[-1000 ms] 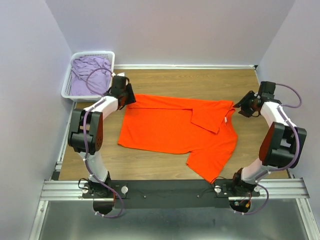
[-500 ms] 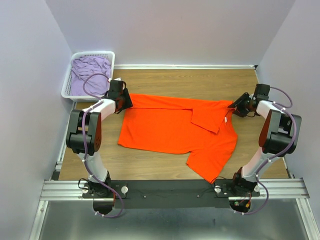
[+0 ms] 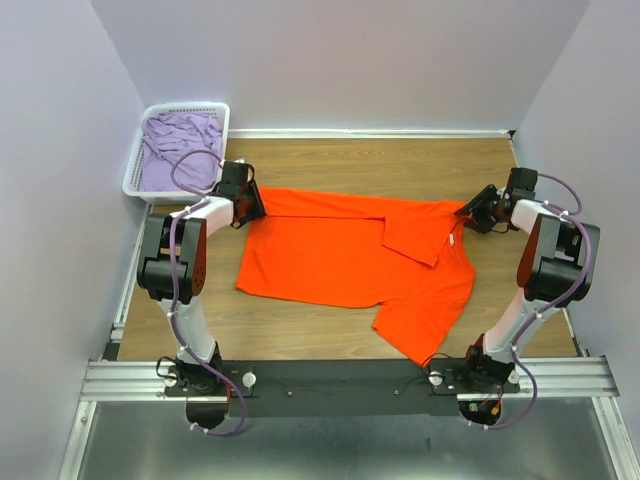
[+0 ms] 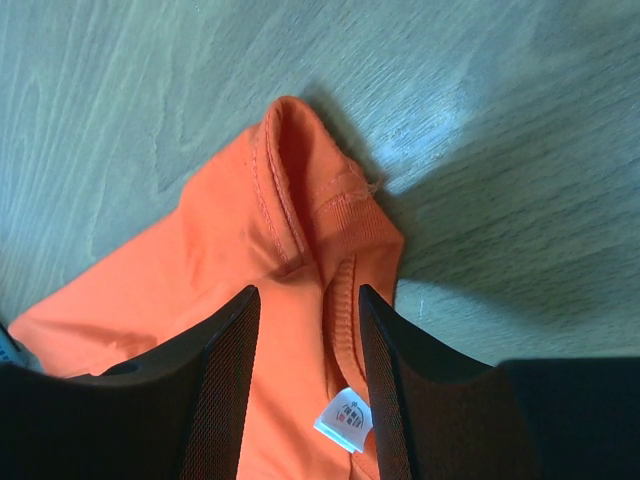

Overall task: Fold and stack the t-shirts
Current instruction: Fold the tshirt

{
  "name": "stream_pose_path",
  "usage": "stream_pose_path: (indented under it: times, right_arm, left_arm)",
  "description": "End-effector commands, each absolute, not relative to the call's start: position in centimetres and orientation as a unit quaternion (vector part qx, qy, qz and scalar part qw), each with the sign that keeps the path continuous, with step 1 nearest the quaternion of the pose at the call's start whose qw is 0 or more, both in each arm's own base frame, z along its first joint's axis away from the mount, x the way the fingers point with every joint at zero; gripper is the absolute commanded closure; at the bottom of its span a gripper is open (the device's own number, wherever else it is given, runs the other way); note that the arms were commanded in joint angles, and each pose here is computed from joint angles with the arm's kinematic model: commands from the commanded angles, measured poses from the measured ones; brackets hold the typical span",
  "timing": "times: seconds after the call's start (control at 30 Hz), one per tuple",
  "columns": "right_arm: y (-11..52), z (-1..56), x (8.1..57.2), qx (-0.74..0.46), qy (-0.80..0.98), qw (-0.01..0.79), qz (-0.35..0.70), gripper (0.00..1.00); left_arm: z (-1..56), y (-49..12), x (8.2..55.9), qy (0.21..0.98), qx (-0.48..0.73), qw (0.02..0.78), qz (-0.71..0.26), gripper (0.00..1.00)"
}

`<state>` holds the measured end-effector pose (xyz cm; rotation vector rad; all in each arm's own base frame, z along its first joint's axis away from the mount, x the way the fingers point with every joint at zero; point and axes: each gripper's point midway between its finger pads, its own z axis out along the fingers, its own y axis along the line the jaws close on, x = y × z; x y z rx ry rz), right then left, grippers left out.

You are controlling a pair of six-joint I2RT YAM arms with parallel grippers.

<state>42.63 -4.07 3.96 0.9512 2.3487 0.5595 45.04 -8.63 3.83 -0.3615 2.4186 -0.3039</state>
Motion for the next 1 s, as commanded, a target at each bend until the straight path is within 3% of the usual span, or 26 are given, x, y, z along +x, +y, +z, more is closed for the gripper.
stream_pose_path:
  times: [0.0, 0.33, 0.47, 0.67, 0.97]
  right_arm:
    - [-4.5, 4.2, 43.9, 0.346, 0.869, 0.286, 0.208, 0.49]
    - [-4.5, 3.3, 43.8, 0.345, 0.872, 0.280, 0.204, 0.49]
    - [-4.7, 2.8, 43.8, 0.347, 0.873, 0.277, 0.201, 0.49]
    - [-4.9, 2.1, 43.7, 0.352, 0.874, 0.273, 0.193, 0.49]
    - [-5.3, 1.8, 43.9, 0.352, 0.876, 0.274, 0.184, 0.49]
  left_arm:
    - [3.7, -9.0, 45.8, 0.924, -0.139, 0.331, -0.131, 0.58]
    - [3.6, -8.9, 46.2, 0.924, -0.141, 0.333, -0.126, 0.65]
    - [3.4, -8.8, 46.2, 0.925, -0.141, 0.331, -0.123, 0.73]
    - [4.0, -8.2, 46.1, 0.926, -0.137, 0.334, -0.106, 0.99]
    - [4.6, -5.7, 46.3, 0.931, -0.138, 0.334, -0.053, 1.00]
